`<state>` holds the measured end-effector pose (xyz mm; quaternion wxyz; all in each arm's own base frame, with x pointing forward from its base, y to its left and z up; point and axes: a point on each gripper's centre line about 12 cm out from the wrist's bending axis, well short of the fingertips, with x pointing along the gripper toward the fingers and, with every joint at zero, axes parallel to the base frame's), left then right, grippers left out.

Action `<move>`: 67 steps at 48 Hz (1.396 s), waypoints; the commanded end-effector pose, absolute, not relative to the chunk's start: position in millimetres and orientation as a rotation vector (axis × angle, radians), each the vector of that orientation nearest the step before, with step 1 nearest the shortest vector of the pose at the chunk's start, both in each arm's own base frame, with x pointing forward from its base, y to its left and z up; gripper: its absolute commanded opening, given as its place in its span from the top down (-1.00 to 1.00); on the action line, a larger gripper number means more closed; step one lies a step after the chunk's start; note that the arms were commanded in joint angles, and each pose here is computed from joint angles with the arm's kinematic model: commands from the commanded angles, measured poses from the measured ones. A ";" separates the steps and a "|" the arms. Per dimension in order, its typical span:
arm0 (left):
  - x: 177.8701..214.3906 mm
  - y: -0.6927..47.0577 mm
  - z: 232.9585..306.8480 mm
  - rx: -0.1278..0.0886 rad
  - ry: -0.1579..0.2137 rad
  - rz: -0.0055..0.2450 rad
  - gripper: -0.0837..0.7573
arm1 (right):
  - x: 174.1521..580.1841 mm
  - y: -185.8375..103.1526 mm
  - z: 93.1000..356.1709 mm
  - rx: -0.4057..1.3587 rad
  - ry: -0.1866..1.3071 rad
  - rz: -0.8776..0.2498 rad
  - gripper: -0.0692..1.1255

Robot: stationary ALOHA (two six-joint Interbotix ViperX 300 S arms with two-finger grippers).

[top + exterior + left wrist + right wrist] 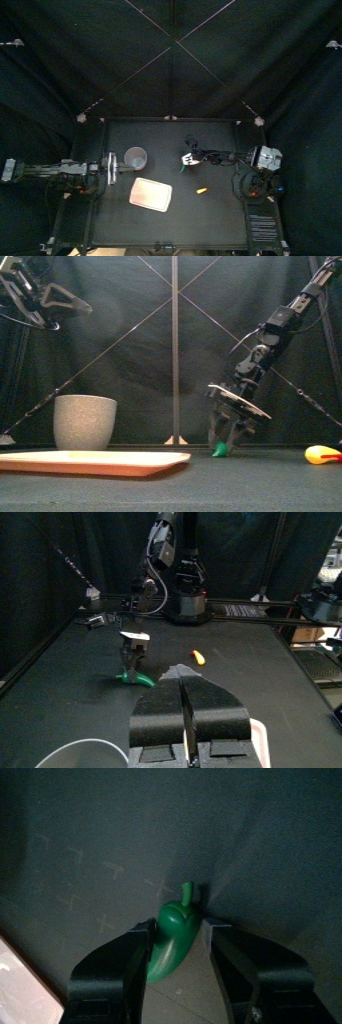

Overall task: Pick the green pepper then place it on the pink plate
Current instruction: Place green pepper on the pink plate

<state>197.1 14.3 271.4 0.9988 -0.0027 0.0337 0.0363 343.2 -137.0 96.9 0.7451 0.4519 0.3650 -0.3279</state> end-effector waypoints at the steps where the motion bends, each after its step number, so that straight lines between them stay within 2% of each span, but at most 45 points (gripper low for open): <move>1: 199.0 14.1 283.3 -0.003 0.031 0.071 0.49 | 352.6 -135.0 112.1 0.965 0.765 -0.684 -0.42; 10: 198.9 14.1 282.7 -0.004 0.032 0.071 0.49 | 375.1 -113.7 141.3 0.924 0.713 -0.586 -0.42; 19: 198.9 14.1 282.5 -0.003 0.034 0.071 0.48 | 414.0 -68.5 183.6 0.858 0.650 -0.417 -0.41; 26: 198.9 14.4 282.7 -0.001 0.032 0.073 0.49 | 442.9 -32.9 197.0 0.802 0.639 -0.310 -0.42; 32: 198.8 14.7 282.7 -0.001 0.032 0.074 0.49 | 466.7 -8.6 191.7 0.773 0.654 -0.255 -0.41; 41: 198.3 15.3 279.4 -0.002 0.041 0.077 0.49 | 495.5 16.4 165.6 0.745 0.703 -0.216 -0.41; 51: 198.0 15.9 278.1 0.000 0.045 0.080 0.49 | 512.1 26.2 144.3 0.649 0.744 -0.192 -0.41; 67: 197.9 15.9 277.5 -0.002 0.046 0.080 0.48 | 527.1 30.1 145.9 0.580 0.724 -0.163 -0.44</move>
